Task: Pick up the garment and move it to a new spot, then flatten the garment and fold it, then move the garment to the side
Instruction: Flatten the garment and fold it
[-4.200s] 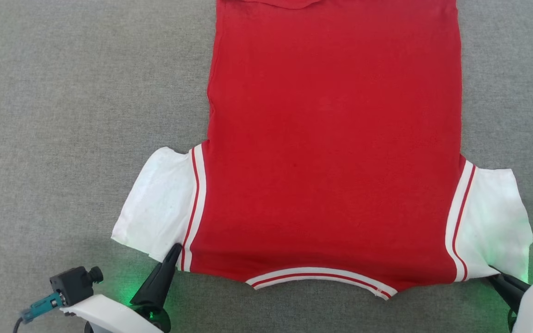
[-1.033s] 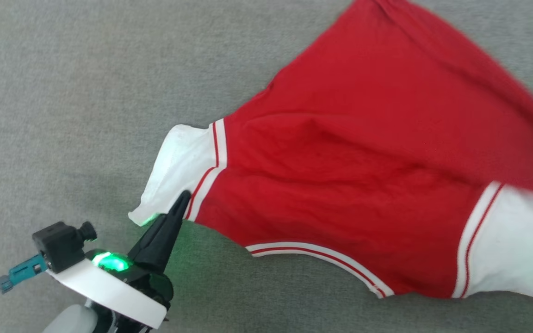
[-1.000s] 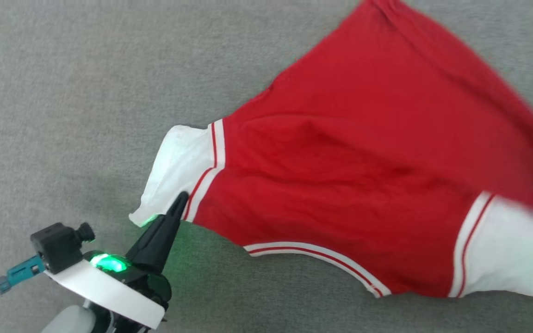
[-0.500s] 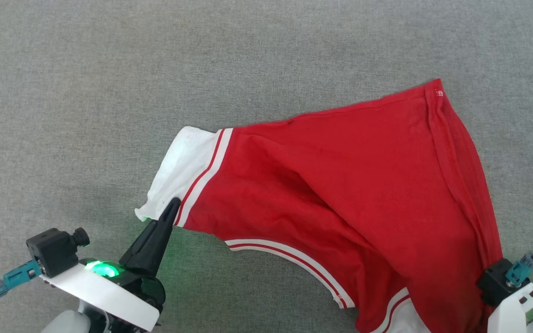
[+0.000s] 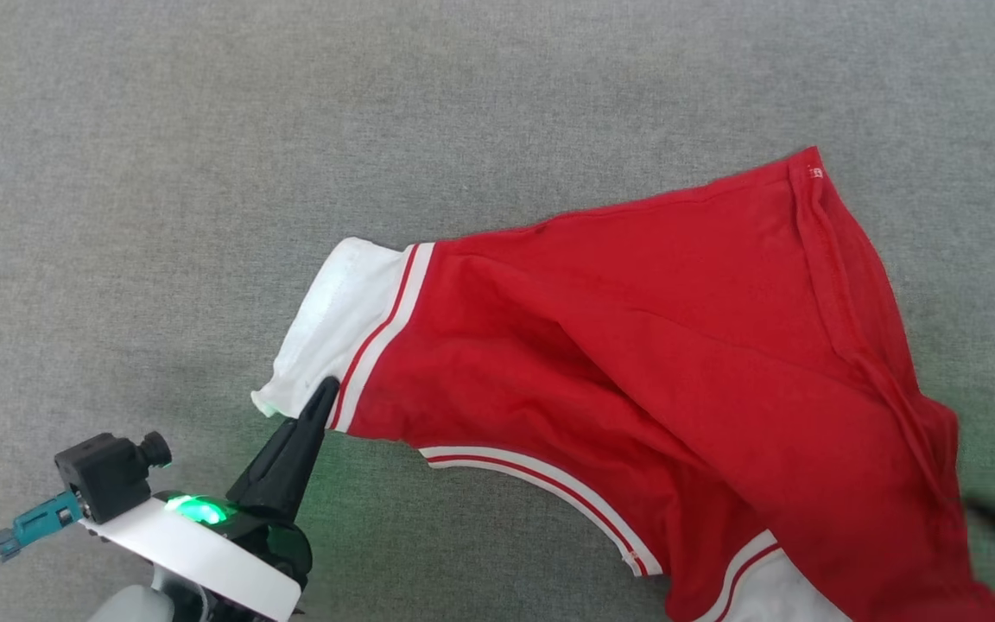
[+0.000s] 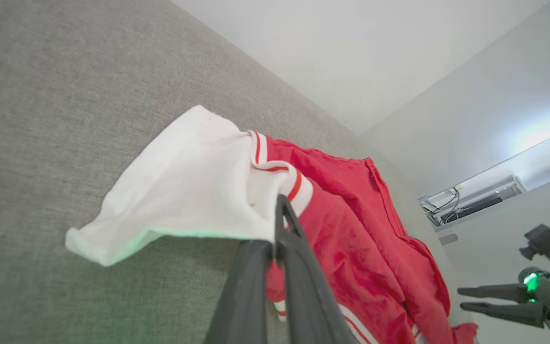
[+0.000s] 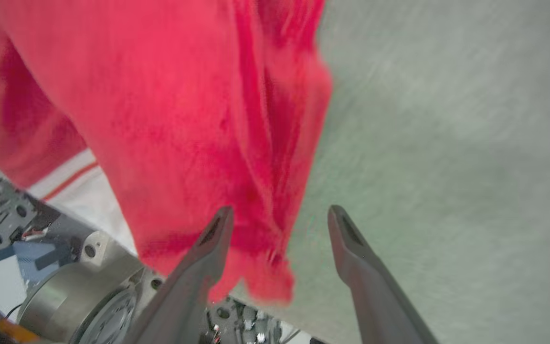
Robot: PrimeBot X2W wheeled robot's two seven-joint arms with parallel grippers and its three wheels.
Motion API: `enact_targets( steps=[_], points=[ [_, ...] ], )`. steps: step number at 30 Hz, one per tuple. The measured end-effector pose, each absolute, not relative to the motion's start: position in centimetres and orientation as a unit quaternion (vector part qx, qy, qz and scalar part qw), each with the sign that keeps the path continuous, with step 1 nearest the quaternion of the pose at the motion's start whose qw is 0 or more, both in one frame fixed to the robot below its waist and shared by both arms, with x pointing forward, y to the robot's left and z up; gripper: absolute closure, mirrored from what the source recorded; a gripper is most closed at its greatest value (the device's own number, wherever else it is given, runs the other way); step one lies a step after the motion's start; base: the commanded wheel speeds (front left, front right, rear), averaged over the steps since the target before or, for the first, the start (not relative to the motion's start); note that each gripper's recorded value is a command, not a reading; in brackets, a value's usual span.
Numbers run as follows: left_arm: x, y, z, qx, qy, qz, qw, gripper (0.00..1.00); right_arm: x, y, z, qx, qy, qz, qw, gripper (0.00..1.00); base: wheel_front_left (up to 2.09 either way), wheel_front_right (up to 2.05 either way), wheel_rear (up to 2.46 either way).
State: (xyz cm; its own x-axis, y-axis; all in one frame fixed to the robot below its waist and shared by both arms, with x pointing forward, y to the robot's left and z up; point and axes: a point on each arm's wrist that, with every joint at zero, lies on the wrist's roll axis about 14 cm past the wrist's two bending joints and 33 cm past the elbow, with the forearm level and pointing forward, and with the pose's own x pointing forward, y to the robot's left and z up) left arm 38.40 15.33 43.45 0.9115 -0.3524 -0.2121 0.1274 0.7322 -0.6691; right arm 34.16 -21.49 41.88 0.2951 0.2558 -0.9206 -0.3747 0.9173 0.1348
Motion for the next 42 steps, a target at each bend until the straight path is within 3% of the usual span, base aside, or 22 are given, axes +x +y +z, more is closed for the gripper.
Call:
enact_targets(
  steps=[6,9,15,24,25,26,27,32,36,42],
  points=[
    [39.0,14.9,43.4,-0.348,0.162,-0.134,0.914,1.00,43.4,-21.6,47.7,-0.075,0.427,0.187,0.881,0.00,0.00,0.00,0.00],
    [39.5,14.7,43.2,-0.351,0.161,-0.135,0.913,1.00,48.0,-20.3,49.1,-0.079,0.368,0.191,0.907,0.00,0.00,0.00,0.00],
    [40.1,14.9,41.9,-0.353,0.169,-0.123,0.912,1.00,53.0,-16.1,43.7,-0.094,0.407,0.221,0.881,0.00,0.00,0.00,0.00],
    [40.3,15.3,40.5,-0.355,0.181,-0.107,0.911,1.00,53.0,-14.4,37.4,-0.118,0.493,0.248,0.826,0.01,0.00,0.00,0.00],
    [40.2,15.4,40.3,-0.355,0.182,-0.104,0.911,1.00,52.8,-14.1,37.1,-0.121,0.499,0.254,0.820,0.50,0.00,0.00,0.00],
    [40.2,15.5,40.2,-0.354,0.183,-0.103,0.911,1.00,52.8,-14.0,37.1,-0.121,0.503,0.258,0.816,0.67,0.00,0.00,0.00],
    [40.2,15.5,40.1,-0.353,0.184,-0.102,0.912,1.00,52.7,-13.9,37.1,-0.118,0.505,0.261,0.814,1.00,0.00,0.00,0.00],
    [40.8,15.9,40.1,-0.336,0.185,-0.107,0.917,1.00,53.0,-13.4,38.0,-0.087,0.480,0.264,0.832,1.00,0.00,0.00,0.00],
    [43.5,16.7,42.1,-0.310,0.158,-0.125,0.929,1.00,56.0,-13.6,41.3,-0.056,0.398,0.240,0.884,1.00,0.00,0.00,0.00],
    [51.1,17.8,49.1,-0.295,0.066,-0.157,0.940,1.00,61.3,-16.3,48.0,0.033,0.271,0.171,0.947,1.00,0.00,0.00,0.00]
  ],
)
